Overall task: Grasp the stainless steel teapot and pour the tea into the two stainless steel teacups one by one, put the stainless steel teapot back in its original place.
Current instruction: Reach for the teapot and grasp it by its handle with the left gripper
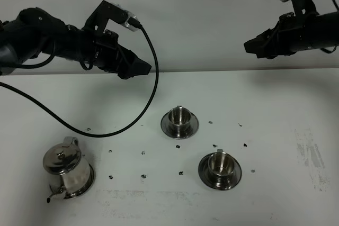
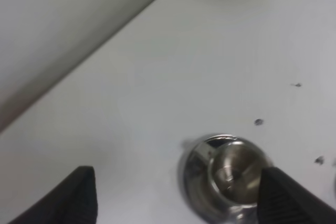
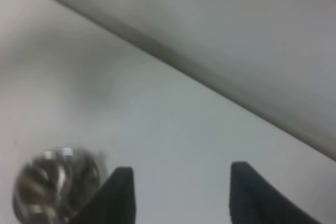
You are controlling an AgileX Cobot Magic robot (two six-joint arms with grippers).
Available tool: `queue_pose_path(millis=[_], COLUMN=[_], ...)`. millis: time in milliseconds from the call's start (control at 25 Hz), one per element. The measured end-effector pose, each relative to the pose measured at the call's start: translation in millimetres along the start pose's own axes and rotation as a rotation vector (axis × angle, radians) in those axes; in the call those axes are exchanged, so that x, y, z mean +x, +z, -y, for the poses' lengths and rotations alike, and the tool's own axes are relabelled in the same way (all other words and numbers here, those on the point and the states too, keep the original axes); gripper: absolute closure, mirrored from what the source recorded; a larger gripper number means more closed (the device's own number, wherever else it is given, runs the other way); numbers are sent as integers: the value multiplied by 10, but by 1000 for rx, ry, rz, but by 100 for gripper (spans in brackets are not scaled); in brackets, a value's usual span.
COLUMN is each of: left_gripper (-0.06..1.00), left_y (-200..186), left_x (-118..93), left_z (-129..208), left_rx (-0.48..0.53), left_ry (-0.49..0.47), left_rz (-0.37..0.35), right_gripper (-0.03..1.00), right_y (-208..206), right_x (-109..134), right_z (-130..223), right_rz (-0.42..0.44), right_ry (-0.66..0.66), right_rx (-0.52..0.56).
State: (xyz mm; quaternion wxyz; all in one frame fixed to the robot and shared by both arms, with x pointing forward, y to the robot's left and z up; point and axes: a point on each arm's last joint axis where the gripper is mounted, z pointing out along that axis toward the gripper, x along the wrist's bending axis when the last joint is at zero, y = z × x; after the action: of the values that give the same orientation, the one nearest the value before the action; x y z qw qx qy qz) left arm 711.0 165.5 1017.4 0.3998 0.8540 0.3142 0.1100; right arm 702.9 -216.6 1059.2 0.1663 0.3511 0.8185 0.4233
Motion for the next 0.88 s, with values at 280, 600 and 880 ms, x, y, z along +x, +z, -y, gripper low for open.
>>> queue_pose_path(millis=[280,600,880], left_gripper=[30,30,30], left_y=[-238,-479,-586], left_x=[-318,-449,-482], left_z=[-153,47,77], left_rx=[58,20,-29], left_ry=[41,13,-52], left_rz=[-87,-212,-273], right_gripper=[58,59,59], right_y=[-509,-1100,-1525], right_x=[393,742,1109], right_z=[-336,-286,5], right_rz=[174,250,249], right_ry=[22,79,128], right_rx=[128,183,137])
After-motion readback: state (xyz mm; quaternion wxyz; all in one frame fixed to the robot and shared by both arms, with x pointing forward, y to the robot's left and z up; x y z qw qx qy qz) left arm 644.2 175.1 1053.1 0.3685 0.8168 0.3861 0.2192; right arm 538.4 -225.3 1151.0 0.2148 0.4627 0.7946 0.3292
